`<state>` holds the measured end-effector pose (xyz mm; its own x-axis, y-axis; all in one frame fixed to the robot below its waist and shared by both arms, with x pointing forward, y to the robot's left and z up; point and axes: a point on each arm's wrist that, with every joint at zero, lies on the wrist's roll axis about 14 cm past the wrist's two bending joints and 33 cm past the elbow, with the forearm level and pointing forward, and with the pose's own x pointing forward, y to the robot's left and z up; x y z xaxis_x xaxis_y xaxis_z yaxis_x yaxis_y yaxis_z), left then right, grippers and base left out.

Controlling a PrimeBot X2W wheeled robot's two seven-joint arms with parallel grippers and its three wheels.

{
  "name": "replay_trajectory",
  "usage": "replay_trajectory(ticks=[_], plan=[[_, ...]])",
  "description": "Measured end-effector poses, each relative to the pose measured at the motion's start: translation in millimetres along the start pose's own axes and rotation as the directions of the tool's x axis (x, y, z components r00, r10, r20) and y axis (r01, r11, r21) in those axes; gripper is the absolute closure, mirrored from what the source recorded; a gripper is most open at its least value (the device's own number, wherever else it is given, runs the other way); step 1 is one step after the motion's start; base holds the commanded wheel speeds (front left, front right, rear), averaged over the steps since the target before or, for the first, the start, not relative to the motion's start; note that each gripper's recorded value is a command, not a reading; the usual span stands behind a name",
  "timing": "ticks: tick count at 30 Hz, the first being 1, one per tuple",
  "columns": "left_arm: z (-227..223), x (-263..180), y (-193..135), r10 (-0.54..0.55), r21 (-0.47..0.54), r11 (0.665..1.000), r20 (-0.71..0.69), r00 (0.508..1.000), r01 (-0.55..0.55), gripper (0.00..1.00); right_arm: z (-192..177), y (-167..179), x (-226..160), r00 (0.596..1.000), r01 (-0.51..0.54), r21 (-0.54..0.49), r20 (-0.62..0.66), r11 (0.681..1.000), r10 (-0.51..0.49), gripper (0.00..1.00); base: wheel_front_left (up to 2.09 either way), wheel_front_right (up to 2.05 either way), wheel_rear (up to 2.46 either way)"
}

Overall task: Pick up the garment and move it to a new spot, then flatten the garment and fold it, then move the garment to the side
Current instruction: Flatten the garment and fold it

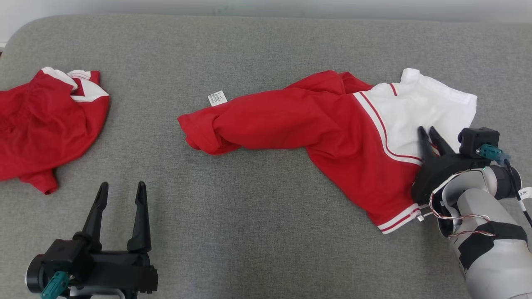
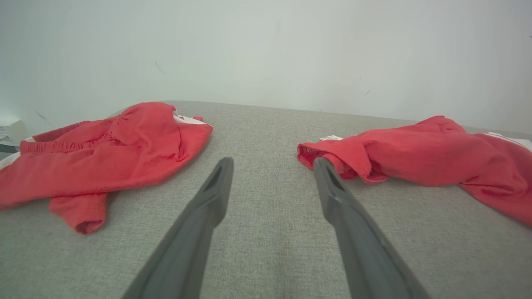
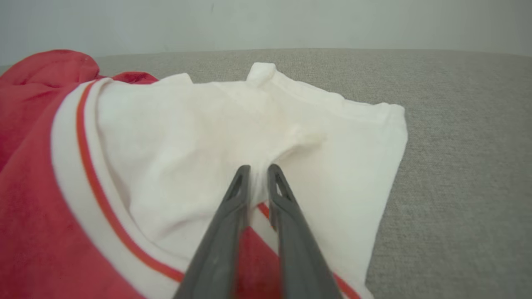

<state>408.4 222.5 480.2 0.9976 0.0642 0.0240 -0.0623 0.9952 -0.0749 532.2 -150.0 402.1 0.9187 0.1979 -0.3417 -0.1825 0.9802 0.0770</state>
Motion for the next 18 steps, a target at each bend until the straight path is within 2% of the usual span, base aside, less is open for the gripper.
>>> replay_trajectory(ticks=[6, 13, 18], plan=[[0, -2, 2, 0.005, -0.001, 1.0, -0.002, 1.0, -0.005, 0.0, 14, -4, 5, 0.999, 0.004, -0.013, 0.033, 1.0, -0.004, 1.0, 0.0, 0.0, 0.0], [8, -6, 4, 0.012, -0.003, 1.0, 0.017, 1.0, -0.012, 0.0, 72, 3, 7, 0.983, -0.02, -0.078, 0.18, 0.997, 0.034, 1.0, 0.0, 0.0, 0.0], [15, -9, 3, 0.009, -0.007, 1.0, 0.038, 0.999, -0.009, 0.0, 132, 4, 0, 0.947, -0.013, -0.15, 0.314, 0.989, 0.06, 1.0, 0.0, 0.0, 0.0]])
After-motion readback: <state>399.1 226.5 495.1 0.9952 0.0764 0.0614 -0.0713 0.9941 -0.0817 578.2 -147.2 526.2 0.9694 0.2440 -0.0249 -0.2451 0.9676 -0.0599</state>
